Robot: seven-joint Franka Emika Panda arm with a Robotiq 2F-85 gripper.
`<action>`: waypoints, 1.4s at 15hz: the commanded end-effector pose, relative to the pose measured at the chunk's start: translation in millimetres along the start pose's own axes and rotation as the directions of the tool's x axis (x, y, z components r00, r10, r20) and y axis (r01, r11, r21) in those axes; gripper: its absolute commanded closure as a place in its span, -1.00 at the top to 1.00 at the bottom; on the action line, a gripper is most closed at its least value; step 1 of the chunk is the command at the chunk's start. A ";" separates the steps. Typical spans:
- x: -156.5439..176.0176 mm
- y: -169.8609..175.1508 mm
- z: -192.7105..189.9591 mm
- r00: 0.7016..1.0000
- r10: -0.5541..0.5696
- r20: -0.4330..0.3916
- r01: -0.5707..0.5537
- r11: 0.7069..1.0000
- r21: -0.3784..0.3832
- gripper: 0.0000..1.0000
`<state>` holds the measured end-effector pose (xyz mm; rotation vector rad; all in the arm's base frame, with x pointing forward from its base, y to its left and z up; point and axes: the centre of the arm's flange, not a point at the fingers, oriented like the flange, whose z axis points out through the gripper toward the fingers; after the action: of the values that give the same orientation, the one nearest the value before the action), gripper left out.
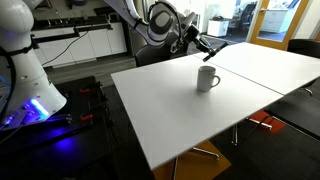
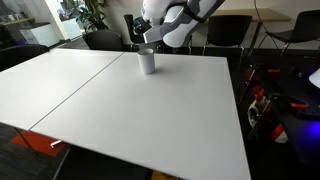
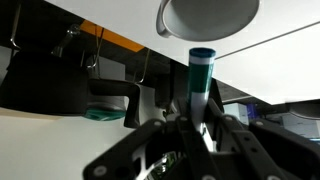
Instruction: Move the cup to the left and put the marker inside the mug cup
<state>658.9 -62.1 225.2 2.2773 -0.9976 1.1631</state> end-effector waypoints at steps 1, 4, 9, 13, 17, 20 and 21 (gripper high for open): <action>-2.3 -7.4 9.3 0.999 0.016 -0.049 -0.017 1.000 -0.020 -0.90; -10.9 -10.0 16.5 0.999 0.006 -0.049 -0.008 1.000 -0.028 -0.90; -25.4 -13.6 27.3 0.998 -0.015 -0.060 0.013 1.000 -0.024 -0.90; -34.3 -19.6 33.3 0.997 -0.037 -0.069 0.036 0.999 -0.013 -0.90; -46.9 -26.3 37.2 0.996 -0.061 -0.065 0.061 0.998 -0.010 -0.90; -54.8 -28.3 38.0 0.994 -0.084 -0.068 0.083 0.996 -0.012 -0.90; -56.5 -28.2 38.4 0.994 -0.088 -0.068 0.087 0.996 -0.014 -0.90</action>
<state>673.8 -46.7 161.9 2.2444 -0.8684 1.1659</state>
